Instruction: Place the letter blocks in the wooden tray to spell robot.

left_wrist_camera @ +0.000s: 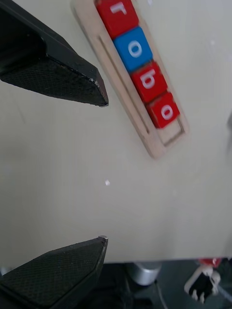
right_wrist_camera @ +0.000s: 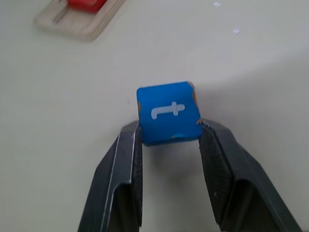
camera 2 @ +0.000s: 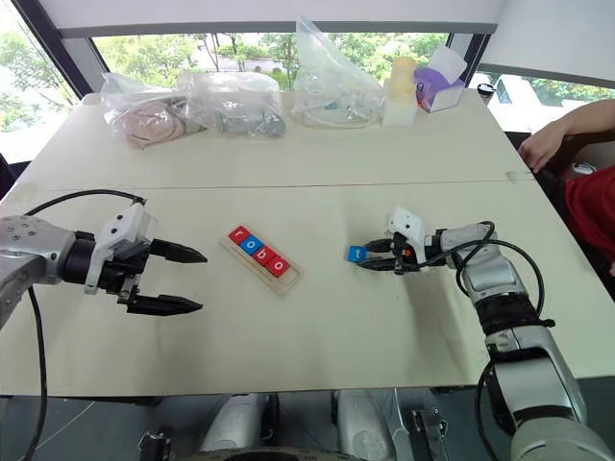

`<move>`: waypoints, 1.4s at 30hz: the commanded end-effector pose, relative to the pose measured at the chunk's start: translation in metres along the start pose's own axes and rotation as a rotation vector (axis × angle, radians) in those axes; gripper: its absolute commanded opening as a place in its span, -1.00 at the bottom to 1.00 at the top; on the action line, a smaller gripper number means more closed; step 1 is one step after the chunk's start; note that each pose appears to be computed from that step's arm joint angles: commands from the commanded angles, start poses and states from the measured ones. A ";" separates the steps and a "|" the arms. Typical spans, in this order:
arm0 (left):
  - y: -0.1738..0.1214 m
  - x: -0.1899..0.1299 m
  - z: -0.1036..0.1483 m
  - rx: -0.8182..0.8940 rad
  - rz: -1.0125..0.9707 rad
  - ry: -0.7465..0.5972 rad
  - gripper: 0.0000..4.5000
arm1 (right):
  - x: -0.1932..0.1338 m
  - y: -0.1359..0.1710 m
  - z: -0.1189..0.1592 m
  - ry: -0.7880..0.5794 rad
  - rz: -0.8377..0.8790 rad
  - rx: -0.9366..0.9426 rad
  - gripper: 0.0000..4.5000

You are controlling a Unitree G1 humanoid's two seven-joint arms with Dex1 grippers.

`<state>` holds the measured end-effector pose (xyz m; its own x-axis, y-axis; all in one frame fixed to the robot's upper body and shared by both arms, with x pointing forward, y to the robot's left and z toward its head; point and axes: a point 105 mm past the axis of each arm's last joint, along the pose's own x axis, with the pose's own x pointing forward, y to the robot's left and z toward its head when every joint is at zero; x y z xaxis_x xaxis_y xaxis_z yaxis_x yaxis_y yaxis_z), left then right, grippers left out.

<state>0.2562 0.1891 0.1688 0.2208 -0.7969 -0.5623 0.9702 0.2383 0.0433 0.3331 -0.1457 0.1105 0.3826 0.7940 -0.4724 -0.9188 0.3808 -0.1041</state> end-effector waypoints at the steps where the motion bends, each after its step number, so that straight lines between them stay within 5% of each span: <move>1: 0.007 -0.003 0.001 0.040 0.043 0.007 1.00 | 0.005 0.020 0.033 -0.021 -0.103 0.055 -0.51; 12: 0.018 0.005 -0.004 0.050 0.058 -0.009 1.00 | 0.037 0.071 0.035 0.098 -0.241 0.206 -0.51; 42: 0.016 0.011 -0.007 0.003 0.078 -0.035 1.00 | 0.074 0.085 0.048 0.084 -0.227 0.234 -0.51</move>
<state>0.2743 0.1895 0.1481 0.2897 -0.7866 -0.5453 0.9496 0.3074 0.0611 0.2881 -0.0388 0.0998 0.5524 0.6143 -0.5635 -0.7444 0.6677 -0.0018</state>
